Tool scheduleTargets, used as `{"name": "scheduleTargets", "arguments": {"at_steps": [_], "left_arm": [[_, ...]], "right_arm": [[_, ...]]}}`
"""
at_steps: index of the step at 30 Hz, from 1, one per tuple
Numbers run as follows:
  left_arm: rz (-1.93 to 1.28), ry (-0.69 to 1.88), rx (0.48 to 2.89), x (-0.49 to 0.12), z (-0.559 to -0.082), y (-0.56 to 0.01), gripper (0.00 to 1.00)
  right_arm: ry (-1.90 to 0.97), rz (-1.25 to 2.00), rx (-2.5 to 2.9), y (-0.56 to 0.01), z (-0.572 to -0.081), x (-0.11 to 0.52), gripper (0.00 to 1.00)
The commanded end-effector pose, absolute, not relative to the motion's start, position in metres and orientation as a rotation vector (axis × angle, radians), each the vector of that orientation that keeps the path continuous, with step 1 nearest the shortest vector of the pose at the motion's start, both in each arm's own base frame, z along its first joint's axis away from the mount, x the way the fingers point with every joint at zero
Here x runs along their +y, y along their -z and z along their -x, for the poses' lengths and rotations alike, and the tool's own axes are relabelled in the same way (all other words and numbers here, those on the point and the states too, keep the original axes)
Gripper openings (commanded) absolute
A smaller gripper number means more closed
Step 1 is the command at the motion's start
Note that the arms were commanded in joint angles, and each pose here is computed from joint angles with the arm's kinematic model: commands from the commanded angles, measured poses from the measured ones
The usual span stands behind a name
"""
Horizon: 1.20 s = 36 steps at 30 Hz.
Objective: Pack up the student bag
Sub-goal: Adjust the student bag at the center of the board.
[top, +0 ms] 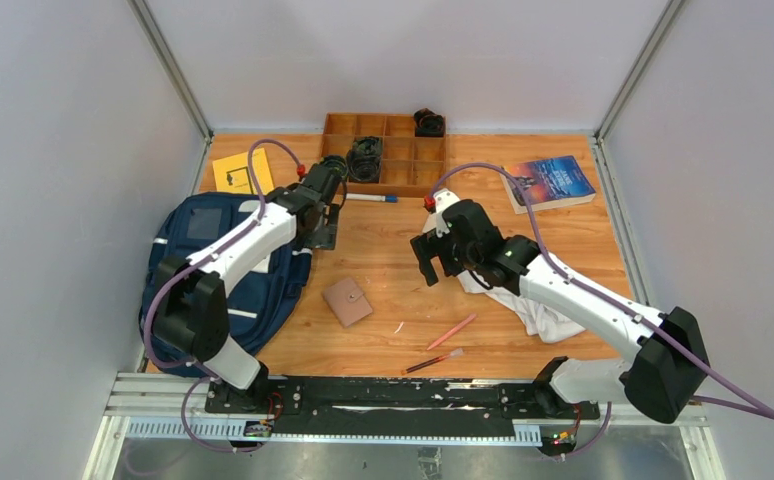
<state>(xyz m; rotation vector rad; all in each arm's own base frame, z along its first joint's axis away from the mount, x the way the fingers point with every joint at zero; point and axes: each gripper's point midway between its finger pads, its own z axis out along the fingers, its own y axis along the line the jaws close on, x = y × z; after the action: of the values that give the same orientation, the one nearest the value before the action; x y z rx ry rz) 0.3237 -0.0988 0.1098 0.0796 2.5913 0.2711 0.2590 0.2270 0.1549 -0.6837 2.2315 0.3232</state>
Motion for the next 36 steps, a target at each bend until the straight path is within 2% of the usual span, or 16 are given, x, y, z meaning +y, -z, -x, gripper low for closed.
{"name": "scheduleTargets", "arguments": {"at_steps": [1,4,9,16,20,23,25,26,32,33,36], "left_arm": [[-0.034,-0.483,2.611,-0.054,-0.303,-0.113,0.85],[-0.034,-0.464,2.690,-0.058,-0.284,-0.098,0.81],[-0.024,-0.462,2.648,-0.080,-0.257,-0.089,0.80],[0.080,-0.785,2.563,-0.044,-0.255,-0.067,0.71],[0.046,-0.847,2.586,-0.043,-0.258,-0.051,0.68],[0.044,-0.822,2.629,-0.049,-0.255,-0.042,0.74],[0.056,-0.759,2.640,-0.054,-0.254,-0.040,0.86],[0.065,-0.731,2.635,-0.055,-0.254,-0.041,0.89],[0.061,-0.614,2.644,-0.066,-0.254,-0.037,0.94],[0.060,-0.629,2.650,-0.064,-0.252,-0.034,0.99],[0.075,-0.731,2.667,-0.052,-0.247,-0.021,1.00]], "right_arm": [[-0.281,0.689,2.245,-0.153,-0.257,0.221,1.00],[-0.292,0.691,2.246,-0.152,-0.259,0.224,1.00],[-0.317,0.716,2.272,-0.152,-0.260,0.234,1.00],[-0.341,0.737,2.299,-0.146,-0.259,0.240,1.00],[-0.337,0.742,2.313,-0.141,-0.258,0.240,1.00],[-0.331,0.743,2.321,-0.140,-0.258,0.239,1.00],[-0.329,0.737,2.324,-0.140,-0.258,0.239,1.00],[-0.329,0.734,2.324,-0.141,-0.258,0.239,1.00],[-0.330,0.736,2.338,-0.136,-0.254,0.237,1.00],[-0.330,0.735,2.340,-0.135,-0.254,0.236,1.00],[-0.337,0.719,2.348,-0.136,-0.252,0.236,1.00]]}}
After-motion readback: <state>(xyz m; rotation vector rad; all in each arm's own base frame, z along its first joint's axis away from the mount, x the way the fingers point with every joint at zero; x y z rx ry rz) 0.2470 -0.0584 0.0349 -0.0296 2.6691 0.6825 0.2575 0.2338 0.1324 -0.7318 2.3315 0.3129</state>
